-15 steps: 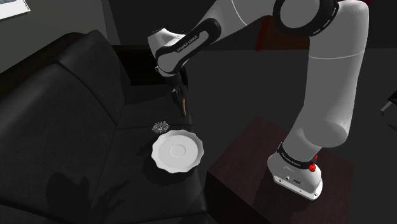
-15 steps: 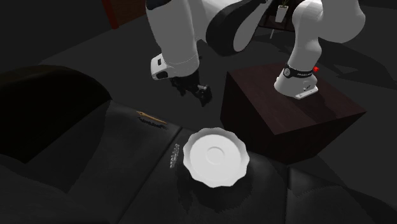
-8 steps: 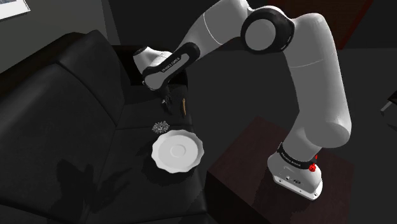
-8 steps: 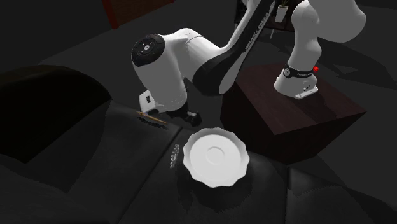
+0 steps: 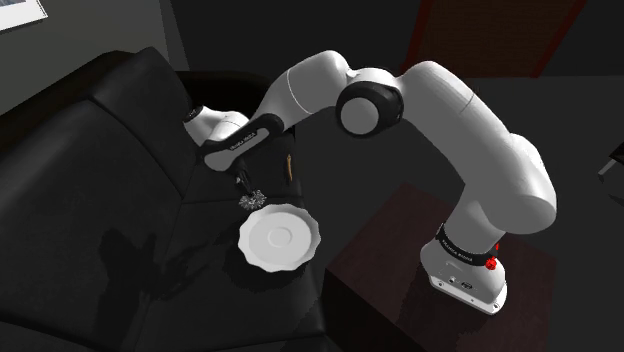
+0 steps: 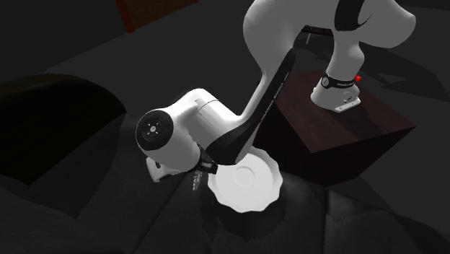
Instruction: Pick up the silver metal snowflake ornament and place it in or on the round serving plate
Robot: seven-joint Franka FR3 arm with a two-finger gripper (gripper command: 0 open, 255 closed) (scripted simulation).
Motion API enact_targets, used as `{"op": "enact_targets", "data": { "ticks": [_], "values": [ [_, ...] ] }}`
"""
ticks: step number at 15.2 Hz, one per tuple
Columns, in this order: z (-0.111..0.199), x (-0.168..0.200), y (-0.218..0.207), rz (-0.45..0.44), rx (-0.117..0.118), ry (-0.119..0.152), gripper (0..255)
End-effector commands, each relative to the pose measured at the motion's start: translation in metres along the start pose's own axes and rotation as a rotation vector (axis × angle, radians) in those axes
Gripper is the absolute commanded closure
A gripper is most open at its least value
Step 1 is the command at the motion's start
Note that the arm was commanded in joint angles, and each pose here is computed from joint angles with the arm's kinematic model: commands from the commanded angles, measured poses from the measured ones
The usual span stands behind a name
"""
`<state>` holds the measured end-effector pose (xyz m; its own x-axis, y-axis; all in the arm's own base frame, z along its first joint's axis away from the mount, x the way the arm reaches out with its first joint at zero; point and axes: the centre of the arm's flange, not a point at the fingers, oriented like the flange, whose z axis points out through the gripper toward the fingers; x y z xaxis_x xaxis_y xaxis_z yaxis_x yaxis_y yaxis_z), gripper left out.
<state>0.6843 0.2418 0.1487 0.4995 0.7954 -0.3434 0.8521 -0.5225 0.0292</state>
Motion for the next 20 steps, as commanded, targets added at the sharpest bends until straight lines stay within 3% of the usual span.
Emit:
{"op": "enact_targets", "data": {
  "ticks": [1, 9, 17, 18, 20],
  "values": [
    [0.012, 0.020, 0.000, -0.040, -0.015, -0.011, 0],
    [0.052, 0.020, 0.001, -0.040, -0.015, -0.011, 0],
    [0.052, 0.020, 0.001, -0.040, -0.015, -0.011, 0],
    [0.052, 0.020, 0.001, -0.040, -0.015, -0.011, 255],
    [0.052, 0.020, 0.001, -0.040, -0.015, -0.011, 255]
  ]
}}
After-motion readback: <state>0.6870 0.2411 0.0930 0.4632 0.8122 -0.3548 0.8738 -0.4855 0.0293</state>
